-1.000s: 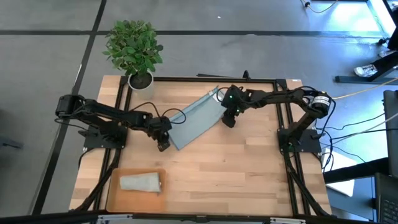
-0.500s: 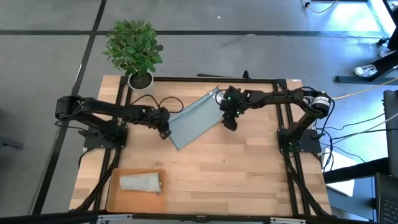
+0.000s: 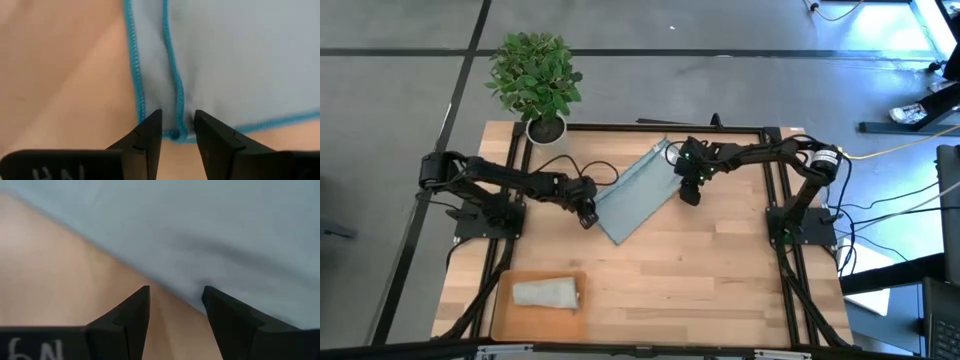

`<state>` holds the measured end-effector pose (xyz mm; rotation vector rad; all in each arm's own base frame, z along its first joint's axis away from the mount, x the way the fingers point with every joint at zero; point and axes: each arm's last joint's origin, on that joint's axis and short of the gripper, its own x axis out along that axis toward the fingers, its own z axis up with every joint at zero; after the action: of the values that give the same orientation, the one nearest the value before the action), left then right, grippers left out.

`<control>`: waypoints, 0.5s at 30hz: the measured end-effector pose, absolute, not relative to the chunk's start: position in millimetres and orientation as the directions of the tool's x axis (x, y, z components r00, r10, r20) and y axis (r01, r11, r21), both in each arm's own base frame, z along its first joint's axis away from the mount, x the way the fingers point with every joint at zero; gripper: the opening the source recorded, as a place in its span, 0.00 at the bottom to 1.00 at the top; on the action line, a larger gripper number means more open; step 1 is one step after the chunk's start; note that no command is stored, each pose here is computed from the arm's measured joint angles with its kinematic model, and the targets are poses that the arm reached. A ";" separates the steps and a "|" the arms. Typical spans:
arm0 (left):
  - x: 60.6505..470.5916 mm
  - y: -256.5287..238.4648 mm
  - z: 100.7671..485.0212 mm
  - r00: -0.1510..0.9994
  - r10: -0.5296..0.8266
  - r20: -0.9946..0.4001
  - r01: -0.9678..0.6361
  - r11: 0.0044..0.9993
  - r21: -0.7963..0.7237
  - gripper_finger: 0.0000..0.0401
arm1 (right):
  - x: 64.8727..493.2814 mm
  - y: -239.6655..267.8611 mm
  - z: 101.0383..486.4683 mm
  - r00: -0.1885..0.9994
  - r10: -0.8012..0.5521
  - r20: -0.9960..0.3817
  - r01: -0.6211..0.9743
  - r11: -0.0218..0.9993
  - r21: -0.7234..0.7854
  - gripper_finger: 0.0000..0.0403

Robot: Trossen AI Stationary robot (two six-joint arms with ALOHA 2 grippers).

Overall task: Roll microfiber towels into tight, uniform cylinder then place into a basket
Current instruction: Fold the blue microfiber towel

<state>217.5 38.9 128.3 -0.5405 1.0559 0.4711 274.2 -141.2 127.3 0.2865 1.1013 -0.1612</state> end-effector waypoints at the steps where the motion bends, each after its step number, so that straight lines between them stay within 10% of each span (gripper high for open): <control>1: 218.2 35.6 128.3 0.423 0.094 -0.902 -0.600 0.775 -0.201 0.28 | 273.3 -143.4 127.4 0.444 0.000 -0.896 0.280 0.950 0.139 0.47; 15: 234.9 -4.3 144.2 0.582 -0.007 -0.813 -0.461 0.821 -0.338 0.28 | 272.4 -166.7 140.0 0.495 -0.066 -0.867 0.336 0.934 0.121 0.47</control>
<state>234.9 -4.3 144.2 -0.5647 0.9209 0.2820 272.4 -166.7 140.0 0.2905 1.0281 -0.2473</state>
